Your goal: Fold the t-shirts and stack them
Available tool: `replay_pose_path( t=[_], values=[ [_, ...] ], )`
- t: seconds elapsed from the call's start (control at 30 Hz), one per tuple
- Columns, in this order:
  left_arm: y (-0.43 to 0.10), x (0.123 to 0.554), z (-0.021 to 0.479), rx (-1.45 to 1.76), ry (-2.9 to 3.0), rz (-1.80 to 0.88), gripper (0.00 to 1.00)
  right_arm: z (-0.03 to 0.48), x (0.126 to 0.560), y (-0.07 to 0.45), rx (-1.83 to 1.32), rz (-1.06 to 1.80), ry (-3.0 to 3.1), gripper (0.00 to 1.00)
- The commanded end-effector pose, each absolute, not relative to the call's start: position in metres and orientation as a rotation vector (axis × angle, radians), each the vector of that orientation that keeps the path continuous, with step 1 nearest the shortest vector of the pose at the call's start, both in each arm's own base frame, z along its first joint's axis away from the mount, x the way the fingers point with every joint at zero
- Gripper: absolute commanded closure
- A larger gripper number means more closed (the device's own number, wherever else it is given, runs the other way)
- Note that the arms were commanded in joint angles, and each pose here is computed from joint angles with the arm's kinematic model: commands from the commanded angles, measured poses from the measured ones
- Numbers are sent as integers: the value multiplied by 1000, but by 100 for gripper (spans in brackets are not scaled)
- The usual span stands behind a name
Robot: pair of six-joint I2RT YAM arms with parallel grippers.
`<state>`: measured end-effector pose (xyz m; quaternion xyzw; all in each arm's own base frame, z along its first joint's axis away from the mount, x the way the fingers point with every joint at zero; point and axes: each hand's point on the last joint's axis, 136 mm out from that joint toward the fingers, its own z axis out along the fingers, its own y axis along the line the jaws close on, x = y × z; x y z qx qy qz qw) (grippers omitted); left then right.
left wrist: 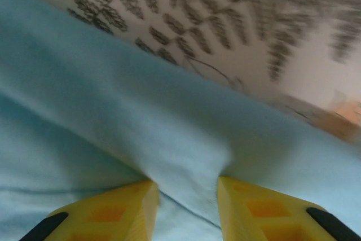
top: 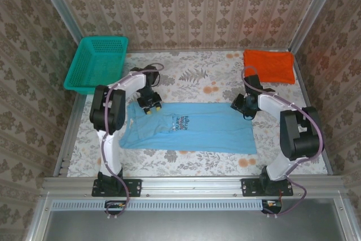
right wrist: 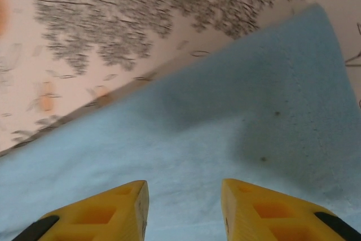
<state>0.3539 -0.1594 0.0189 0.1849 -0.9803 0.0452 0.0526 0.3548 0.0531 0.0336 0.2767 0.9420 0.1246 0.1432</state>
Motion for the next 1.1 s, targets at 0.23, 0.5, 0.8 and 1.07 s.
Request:
replay_pose_path(
  t=[0.23, 0.5, 0.8, 1.07],
  values=[
    [-206, 427, -21, 506, -3011, 230, 67, 22, 314, 51, 1014, 356, 2787, 60],
    [-315, 540, 11, 247, -3202, 920, 63, 64, 295, 39, 872, 275, 2745, 56],
    [-415, 591, 59, 141, -3133, 1719, 49, 102, 275, 111, 314, 424, 2788, 53],
    [-435, 584, 142, 29, -3084, 1946, 39, 68, 265, 170, 213, 617, 2845, 56]
  ],
)
